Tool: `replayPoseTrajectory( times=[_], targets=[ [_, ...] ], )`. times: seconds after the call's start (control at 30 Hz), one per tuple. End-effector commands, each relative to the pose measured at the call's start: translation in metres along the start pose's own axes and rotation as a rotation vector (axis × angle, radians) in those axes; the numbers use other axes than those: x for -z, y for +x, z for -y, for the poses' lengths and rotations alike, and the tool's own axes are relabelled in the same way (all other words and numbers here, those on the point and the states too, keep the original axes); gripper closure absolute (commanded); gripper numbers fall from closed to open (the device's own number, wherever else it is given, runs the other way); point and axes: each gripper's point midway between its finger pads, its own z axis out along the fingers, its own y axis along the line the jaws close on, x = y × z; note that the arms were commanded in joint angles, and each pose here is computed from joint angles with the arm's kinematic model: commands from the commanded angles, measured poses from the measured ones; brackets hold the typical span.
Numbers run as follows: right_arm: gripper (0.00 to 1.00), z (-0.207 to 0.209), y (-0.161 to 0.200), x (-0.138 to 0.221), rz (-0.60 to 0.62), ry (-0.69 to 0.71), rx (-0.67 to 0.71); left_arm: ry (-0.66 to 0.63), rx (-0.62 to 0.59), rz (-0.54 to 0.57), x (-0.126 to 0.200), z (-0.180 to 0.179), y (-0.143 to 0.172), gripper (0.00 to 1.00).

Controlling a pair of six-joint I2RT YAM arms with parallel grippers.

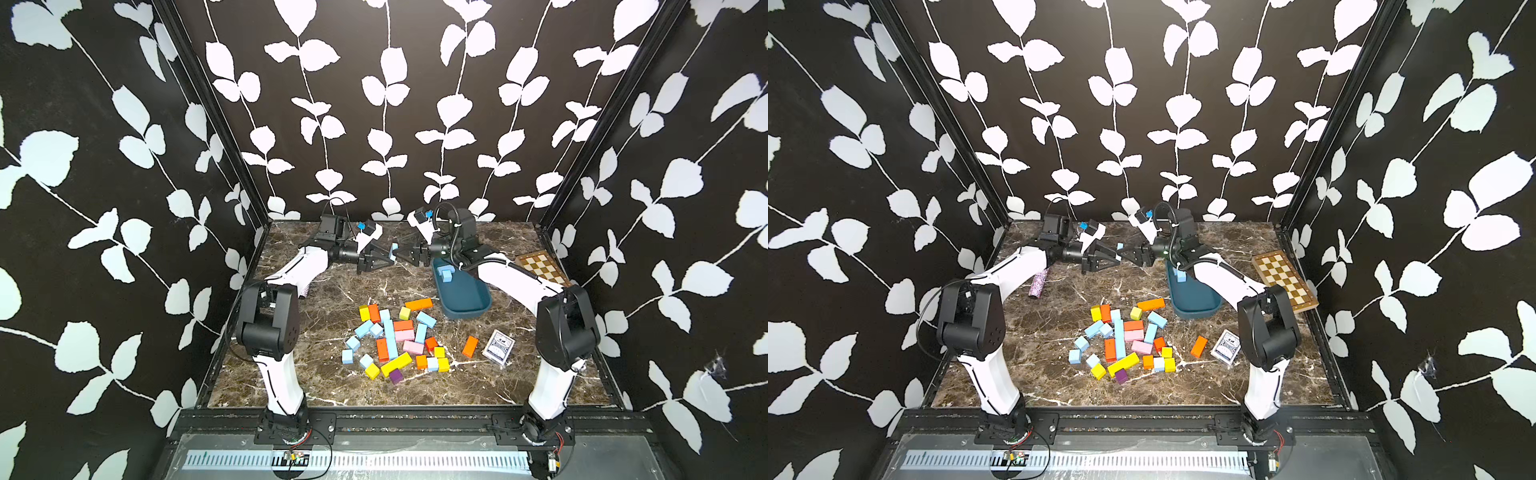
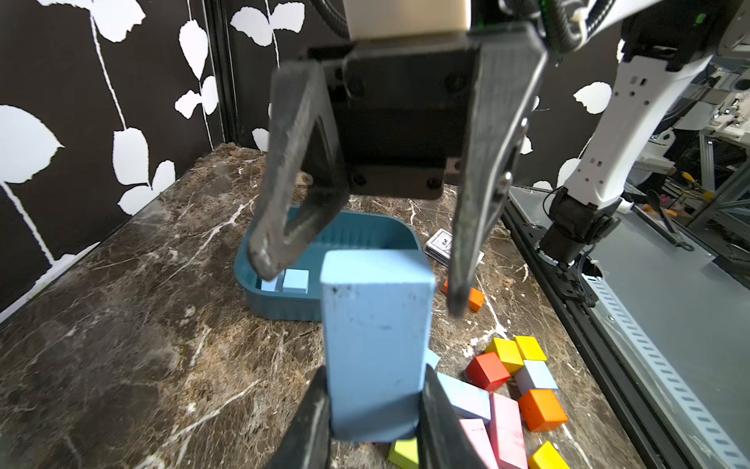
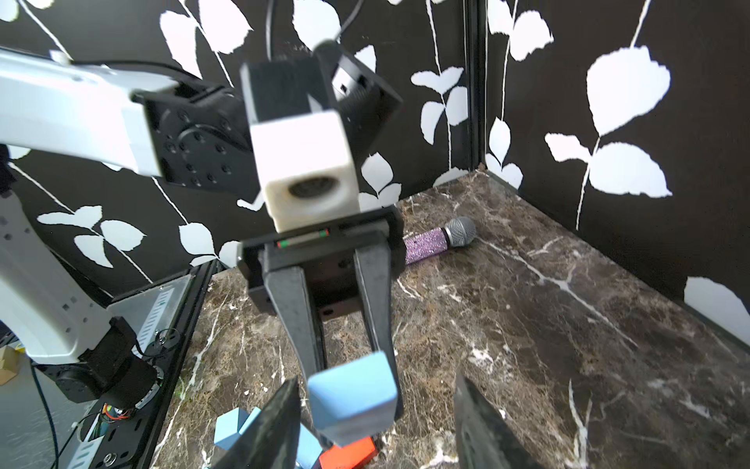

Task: Pick out the blue building blocks
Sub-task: Pick up the building block from the center of the board.

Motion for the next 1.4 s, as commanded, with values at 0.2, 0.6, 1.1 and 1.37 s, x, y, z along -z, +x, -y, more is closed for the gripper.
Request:
replayPoseTrajectory(
  times=[0.2,0.6,1.1,1.37],
  targets=[
    [0.48,-0.014,-0.002,-0.005,0.012,-0.121,0.013,0.036,-0.065,0.028,0.001,0.017,-0.024,0.93],
    [0.67,-0.013,0.006,-0.010,0.000,-0.147,-0.028,0.043,-0.066,0.035,-0.001,0.018,-0.029,0.90],
    [0.90,0.047,0.043,0.041,-0.107,0.327,-0.274,-0.188,0.019,-0.121,-0.001,-0.028,0.009,0.21],
    [0.90,0.075,0.085,0.112,-0.207,0.727,-0.596,-0.408,0.048,-0.230,-0.001,-0.068,0.033,0.20]
  ],
)
